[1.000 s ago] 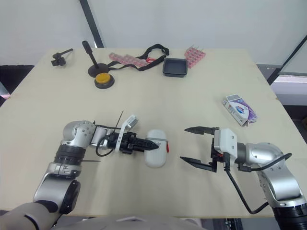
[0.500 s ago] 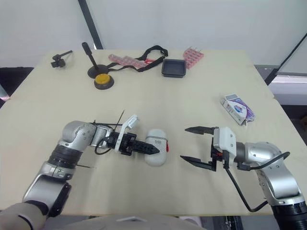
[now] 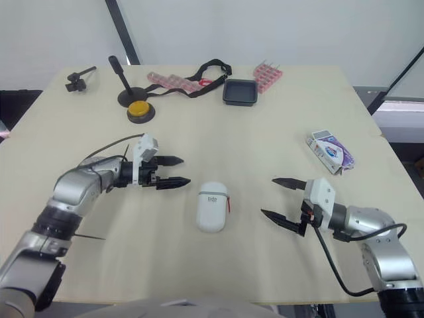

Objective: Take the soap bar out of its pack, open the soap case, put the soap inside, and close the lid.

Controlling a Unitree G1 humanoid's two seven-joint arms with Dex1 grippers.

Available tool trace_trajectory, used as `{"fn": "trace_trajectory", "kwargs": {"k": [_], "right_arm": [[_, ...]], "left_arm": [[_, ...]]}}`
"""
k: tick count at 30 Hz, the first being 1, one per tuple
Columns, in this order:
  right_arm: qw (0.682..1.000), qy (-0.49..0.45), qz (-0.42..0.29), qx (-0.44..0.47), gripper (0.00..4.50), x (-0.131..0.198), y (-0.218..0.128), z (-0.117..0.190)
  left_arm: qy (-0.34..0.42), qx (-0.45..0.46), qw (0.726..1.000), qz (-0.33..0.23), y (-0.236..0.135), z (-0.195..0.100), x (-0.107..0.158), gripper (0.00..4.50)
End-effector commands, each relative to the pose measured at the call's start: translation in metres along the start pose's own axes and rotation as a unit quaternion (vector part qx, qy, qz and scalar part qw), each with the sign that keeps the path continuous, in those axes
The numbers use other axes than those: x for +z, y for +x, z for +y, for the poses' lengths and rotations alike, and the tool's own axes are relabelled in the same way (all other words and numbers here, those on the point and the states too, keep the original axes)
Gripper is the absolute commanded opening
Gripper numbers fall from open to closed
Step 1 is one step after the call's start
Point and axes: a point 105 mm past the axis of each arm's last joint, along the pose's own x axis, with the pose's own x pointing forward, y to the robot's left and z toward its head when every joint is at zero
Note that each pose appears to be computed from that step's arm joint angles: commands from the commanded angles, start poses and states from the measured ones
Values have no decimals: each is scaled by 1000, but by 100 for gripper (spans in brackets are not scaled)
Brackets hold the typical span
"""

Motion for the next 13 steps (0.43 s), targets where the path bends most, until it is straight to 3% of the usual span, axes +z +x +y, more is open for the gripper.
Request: {"fn": "trace_trajectory", "kwargs": {"k": [1,3,13], "right_arm": [[998,-31,-13,-48,450,4,-7,-11],[998,-35,-13,-55,450,2,-8,-13],[999,-25,0,-45,450,-8,-18,-14]], "left_arm": [[86,47,995,-28,-19,-2,-2,447],[110,54,992,-28,-25,-8,-9,447],[82,111,990,10,-52,-7,-30,447]]}}
